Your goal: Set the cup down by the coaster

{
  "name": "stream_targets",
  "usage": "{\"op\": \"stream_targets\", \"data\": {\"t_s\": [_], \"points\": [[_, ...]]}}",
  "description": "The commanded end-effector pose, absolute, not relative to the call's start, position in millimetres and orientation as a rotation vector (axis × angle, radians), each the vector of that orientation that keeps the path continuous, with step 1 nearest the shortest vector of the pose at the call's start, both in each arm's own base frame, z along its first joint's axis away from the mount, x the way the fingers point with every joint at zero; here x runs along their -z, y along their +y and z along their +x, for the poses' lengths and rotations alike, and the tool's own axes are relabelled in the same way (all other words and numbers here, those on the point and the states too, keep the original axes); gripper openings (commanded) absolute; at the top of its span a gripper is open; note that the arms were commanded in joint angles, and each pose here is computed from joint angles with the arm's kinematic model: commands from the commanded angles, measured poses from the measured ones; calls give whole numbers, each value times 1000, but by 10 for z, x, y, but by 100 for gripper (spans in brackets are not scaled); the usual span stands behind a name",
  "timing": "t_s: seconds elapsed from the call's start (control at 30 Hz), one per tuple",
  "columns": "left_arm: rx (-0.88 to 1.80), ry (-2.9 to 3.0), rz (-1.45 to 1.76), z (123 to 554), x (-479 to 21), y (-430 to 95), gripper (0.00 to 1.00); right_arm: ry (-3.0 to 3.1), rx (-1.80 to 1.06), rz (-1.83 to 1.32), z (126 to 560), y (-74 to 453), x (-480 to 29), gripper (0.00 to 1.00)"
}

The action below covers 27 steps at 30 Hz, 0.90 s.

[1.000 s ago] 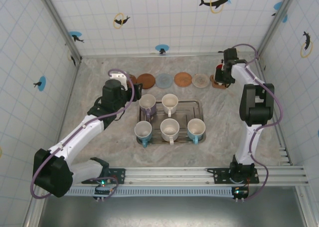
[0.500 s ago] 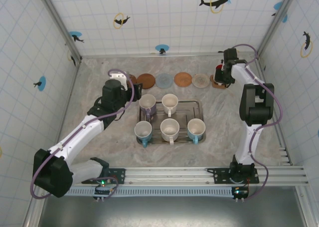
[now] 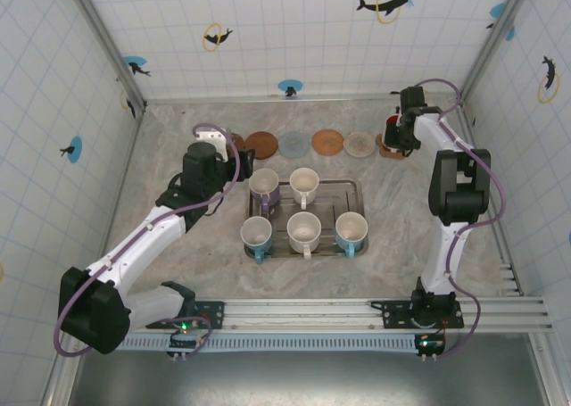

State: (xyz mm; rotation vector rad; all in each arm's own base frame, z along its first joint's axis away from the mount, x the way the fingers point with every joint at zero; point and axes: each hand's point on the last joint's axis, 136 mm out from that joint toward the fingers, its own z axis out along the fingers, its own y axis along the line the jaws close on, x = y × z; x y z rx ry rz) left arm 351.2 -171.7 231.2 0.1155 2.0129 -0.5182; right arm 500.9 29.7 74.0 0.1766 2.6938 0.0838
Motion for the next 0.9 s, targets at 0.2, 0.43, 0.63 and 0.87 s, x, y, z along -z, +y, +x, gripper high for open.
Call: {"op": "stream_targets", "data": {"t_s": [0.2, 0.43, 0.63, 0.87], "points": [[528, 1999, 109, 3474, -2376, -1715, 74, 2644, -61, 187, 5084, 221, -769, 0], [530, 1994, 107, 3474, -2399, -1713, 74, 2648, -60, 191, 5058, 217, -756, 0], [528, 1991, 110, 3464, -2406, -1707, 74, 2646, -47, 194, 5038, 196, -774, 7], [527, 1989, 107, 3456, -2417, -1698, 74, 2644, -46, 197, 5014, 196, -788, 21]]}}
